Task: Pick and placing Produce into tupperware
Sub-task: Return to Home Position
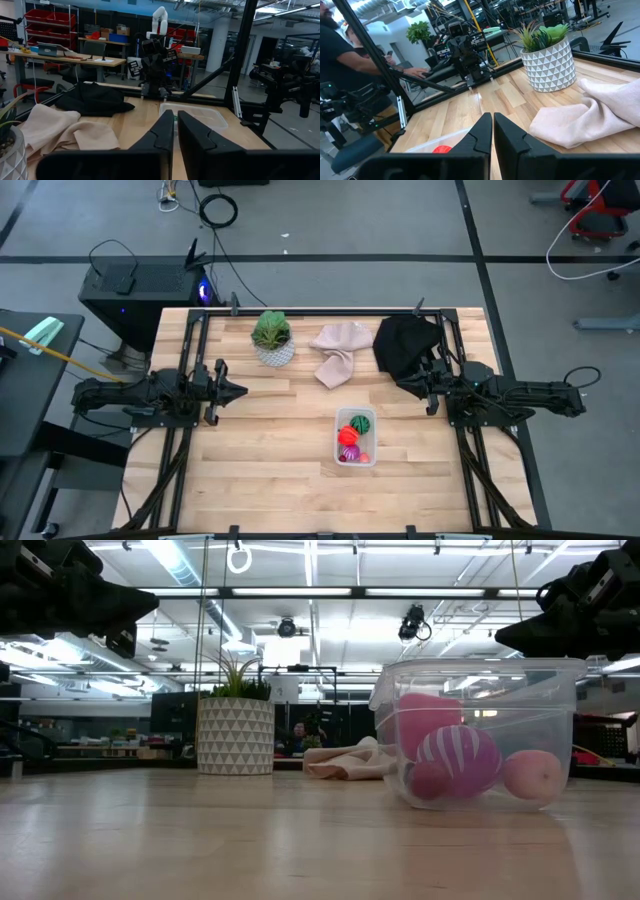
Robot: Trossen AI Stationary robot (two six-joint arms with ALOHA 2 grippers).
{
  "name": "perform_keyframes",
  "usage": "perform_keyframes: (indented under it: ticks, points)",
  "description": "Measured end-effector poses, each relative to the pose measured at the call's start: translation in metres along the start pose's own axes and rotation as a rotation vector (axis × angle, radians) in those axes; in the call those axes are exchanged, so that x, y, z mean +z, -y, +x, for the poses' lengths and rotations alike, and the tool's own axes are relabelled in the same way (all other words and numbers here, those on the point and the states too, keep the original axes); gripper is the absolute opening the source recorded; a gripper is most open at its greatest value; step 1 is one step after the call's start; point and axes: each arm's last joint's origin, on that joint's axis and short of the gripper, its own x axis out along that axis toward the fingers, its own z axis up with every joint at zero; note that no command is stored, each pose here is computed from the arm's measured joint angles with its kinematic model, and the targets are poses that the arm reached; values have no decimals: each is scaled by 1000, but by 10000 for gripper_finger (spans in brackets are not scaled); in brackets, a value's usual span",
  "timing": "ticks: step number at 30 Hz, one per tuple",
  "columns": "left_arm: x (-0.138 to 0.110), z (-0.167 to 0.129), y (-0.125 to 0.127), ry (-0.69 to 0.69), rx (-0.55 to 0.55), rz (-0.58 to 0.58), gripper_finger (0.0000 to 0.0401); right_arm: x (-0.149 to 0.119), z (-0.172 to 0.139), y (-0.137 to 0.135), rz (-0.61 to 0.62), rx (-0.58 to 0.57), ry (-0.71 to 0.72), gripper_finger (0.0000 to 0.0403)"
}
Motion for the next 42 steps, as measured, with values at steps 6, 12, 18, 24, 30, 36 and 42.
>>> perform_keyframes:
  ticks: [6, 12, 18, 24, 30, 36, 42]
  points:
    - [0, 0, 0, 1, 0, 0, 38, 0, 0, 0, 0, 0, 0, 23]
    - [0, 0, 0, 0, 0, 0, 38, 0, 0, 0, 0, 0, 0, 23]
    - [0, 0, 0, 0, 0, 0, 30, 0, 0, 0, 0, 0, 0, 23]
    - [0, 0, 0, 1, 0, 0, 29, 0, 0, 0, 0, 0, 0, 23]
    - [0, 0, 0, 0, 0, 0, 38, 0, 0, 0, 0, 0, 0, 23]
    - [0, 0, 0, 0, 0, 0, 39, 0, 0, 0, 0, 0, 0, 23]
    - [0, 0, 0, 1, 0, 0, 31, 0, 0, 0, 0, 0, 0, 23]
